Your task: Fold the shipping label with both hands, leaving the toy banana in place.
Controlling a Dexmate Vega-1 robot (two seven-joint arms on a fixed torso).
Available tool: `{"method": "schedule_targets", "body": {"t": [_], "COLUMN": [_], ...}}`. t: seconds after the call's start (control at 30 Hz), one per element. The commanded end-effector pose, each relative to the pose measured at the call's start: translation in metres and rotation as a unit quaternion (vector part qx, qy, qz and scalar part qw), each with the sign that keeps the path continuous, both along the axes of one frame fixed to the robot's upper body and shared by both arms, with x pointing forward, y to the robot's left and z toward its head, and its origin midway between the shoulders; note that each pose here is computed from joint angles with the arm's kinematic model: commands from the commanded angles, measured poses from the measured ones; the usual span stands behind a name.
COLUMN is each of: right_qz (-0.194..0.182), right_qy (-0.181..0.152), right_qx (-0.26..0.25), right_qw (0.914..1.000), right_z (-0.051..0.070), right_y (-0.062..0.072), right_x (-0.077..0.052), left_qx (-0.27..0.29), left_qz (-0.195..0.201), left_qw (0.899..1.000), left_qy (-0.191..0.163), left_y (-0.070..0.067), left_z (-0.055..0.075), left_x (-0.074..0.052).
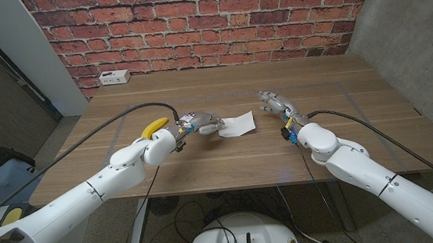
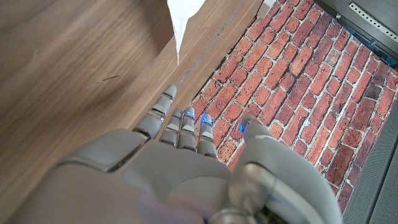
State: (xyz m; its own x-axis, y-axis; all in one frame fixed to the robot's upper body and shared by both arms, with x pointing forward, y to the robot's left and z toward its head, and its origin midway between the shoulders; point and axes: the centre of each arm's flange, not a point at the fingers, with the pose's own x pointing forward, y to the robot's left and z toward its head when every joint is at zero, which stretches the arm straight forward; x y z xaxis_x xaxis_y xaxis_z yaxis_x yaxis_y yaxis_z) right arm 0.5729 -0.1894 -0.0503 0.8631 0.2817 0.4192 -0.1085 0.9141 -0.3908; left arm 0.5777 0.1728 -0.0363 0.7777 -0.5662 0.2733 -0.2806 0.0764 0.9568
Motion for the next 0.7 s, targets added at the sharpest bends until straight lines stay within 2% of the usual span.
{"method": "schedule_targets", "body": {"t": [0.03, 0.27, 0.7], "right_qz": [0.008, 0.009, 0.006], "right_qy": [0.001, 0.001, 0.017], "right_qx": [-0.017, -0.021, -0.03], "right_qw": [0.9998, 0.9997, 0.9994], "right_z": [0.004, 0.005, 0.007], "right_y": [0.01, 0.013, 0.015], "right_x": [-0.004, -0.005, -0.003], "left_qx": [0.013, 0.024, 0.041], "left_qz": [0.015, 0.017, 0.013], "left_qw": [1.0, 0.999, 0.999], "left_qy": [-0.007, -0.012, 0.011], "left_y": [0.002, -0.002, -0.01], "left_z": [-0.003, -0.004, -0.005], "left_x": [0.002, 0.005, 0.013]}}
